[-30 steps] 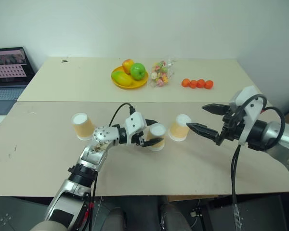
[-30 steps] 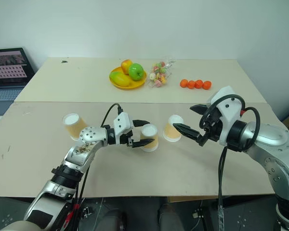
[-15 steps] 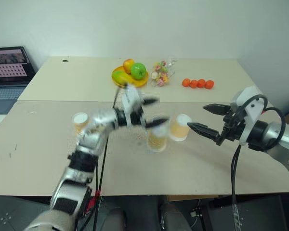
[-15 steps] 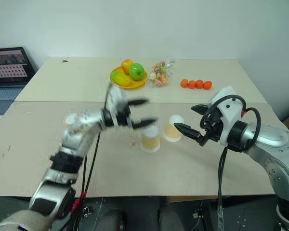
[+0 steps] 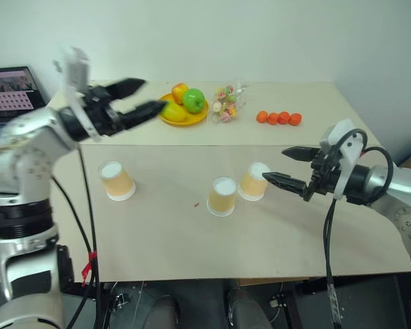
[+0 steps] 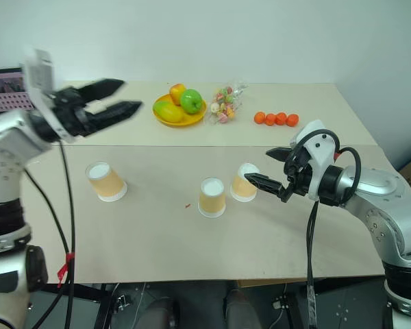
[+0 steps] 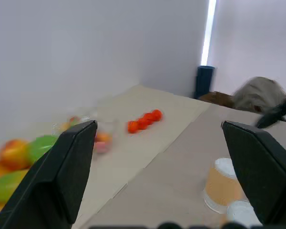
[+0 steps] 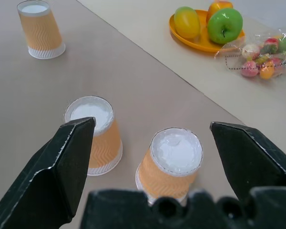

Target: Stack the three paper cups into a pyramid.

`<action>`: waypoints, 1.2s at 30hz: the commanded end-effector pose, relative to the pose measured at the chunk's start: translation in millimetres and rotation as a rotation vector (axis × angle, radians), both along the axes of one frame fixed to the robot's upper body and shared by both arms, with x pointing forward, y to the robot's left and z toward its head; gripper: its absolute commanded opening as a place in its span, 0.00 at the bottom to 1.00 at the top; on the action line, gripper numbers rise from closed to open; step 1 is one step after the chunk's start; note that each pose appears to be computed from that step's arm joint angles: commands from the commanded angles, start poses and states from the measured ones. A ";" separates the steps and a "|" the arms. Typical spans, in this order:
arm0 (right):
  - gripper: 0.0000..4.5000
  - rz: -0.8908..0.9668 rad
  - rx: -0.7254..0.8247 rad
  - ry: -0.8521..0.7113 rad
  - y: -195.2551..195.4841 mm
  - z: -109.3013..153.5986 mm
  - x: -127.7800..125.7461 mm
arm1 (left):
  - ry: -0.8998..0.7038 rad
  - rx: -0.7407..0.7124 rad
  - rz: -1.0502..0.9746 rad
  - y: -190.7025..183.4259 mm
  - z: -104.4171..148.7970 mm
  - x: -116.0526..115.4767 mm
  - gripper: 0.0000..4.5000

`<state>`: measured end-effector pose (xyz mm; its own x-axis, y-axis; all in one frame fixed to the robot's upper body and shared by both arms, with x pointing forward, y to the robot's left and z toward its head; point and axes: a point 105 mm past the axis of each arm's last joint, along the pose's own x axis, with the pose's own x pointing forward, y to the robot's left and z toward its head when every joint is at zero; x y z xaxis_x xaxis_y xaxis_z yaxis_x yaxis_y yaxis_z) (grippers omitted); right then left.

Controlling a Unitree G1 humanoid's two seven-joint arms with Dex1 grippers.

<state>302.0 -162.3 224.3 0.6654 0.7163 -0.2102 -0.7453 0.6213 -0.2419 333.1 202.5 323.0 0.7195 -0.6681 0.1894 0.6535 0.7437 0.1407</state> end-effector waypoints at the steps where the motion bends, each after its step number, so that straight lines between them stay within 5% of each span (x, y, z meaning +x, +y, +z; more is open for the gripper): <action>1: 1.00 0.061 -0.008 -0.040 7.5 7.7 5.0 | -0.040 0.038 0.276 42.2 -12.7 -7.5 0.99; 4: 1.00 0.105 -0.015 -0.038 12.3 10.2 8.8 | -0.072 -0.097 0.291 48.6 -19.6 -28.8 0.99; 8: 1.00 0.200 -0.012 -0.029 17.7 24.9 8.0 | -0.049 0.021 0.443 58.3 -69.0 -52.2 0.99; 17: 1.00 0.311 -0.005 -0.004 25.5 48.3 -0.6 | 0.011 0.059 0.536 61.4 -123.9 -73.7 0.99; 26: 1.00 0.275 -0.021 -0.028 26.2 57.3 -0.4 | 0.128 0.039 0.624 68.0 -176.7 -60.3 0.99; 36: 1.00 0.203 -0.034 -0.046 9.7 61.0 -8.5 | 0.141 0.025 0.611 61.4 -192.8 -22.5 0.99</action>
<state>300.7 -145.9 269.5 0.4858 0.8387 -0.2463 -0.8682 0.4303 -0.2471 303.3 269.1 121.4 0.9945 -0.1035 0.0171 0.1020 0.9922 0.0719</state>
